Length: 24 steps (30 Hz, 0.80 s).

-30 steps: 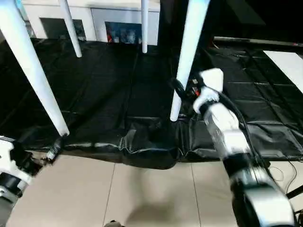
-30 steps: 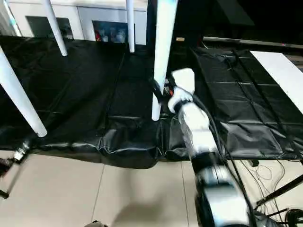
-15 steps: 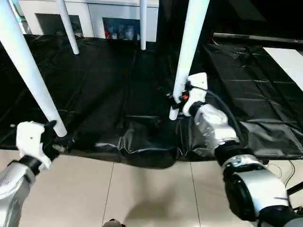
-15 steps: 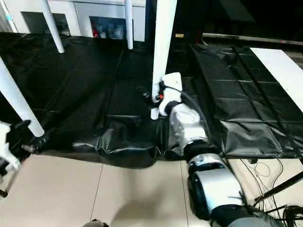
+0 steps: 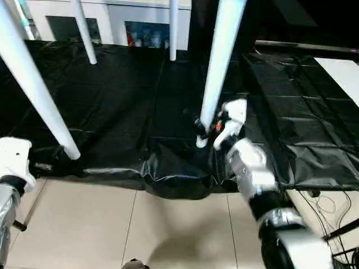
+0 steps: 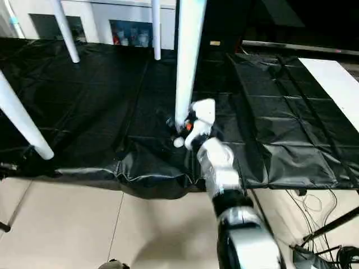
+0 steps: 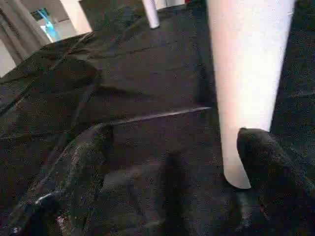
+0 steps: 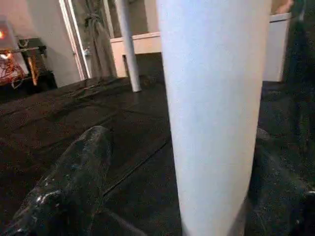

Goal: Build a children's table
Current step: Flip table

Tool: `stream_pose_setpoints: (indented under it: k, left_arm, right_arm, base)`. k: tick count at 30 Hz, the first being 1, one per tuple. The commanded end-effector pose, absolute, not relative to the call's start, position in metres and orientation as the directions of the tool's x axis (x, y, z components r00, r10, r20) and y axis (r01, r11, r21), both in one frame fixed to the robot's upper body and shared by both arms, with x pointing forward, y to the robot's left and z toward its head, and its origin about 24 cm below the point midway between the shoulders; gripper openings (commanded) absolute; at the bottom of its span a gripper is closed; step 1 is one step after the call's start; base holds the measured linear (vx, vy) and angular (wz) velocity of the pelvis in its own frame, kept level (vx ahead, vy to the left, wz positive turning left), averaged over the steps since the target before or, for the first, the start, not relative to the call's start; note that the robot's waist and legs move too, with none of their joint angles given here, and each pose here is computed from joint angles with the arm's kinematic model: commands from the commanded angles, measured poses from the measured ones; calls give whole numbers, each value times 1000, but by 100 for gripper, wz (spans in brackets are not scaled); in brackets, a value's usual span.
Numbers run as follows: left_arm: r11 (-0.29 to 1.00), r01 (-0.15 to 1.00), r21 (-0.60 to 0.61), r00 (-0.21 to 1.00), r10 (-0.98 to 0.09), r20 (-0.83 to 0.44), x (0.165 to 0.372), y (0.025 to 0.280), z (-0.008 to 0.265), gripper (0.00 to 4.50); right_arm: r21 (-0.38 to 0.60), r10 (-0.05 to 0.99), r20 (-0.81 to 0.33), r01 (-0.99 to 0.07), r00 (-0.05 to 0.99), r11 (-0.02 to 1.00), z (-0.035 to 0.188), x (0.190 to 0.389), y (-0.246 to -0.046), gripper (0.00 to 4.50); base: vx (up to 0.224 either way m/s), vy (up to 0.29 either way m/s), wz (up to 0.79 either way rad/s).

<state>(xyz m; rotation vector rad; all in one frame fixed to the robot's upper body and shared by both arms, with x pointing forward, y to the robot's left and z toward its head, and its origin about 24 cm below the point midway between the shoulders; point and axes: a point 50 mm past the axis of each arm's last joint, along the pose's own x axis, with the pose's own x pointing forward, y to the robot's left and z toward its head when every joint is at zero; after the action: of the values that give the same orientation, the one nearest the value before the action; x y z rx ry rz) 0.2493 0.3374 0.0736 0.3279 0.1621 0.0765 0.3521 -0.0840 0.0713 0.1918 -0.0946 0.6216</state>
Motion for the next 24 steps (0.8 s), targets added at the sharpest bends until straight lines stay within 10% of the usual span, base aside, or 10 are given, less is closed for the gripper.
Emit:
stream_pose_setpoints:
  k: [1, 15, 24]
  left_arm:
    - [939, -46, 340, 987, 96, -131, 252, 337, 77, 446]
    - [899, -177, 400, 962, 244, -121, 258, 376, 82, 446]
    - [909, -172, 379, 974, 214, -69, 262, 371, 86, 446]
  right_arm:
    - [138, 591, 157, -610, 792, 781, 74, 351, -80, 393]
    - [195, 648, 208, -680, 733, 707, 82, 328, -38, 393]
    - [178, 536, 193, -567, 822, 804, 85, 337, -59, 393]
  base:
    - [0, 0, 0]
    - [0, 0, 0]
    - [0, 0, 0]
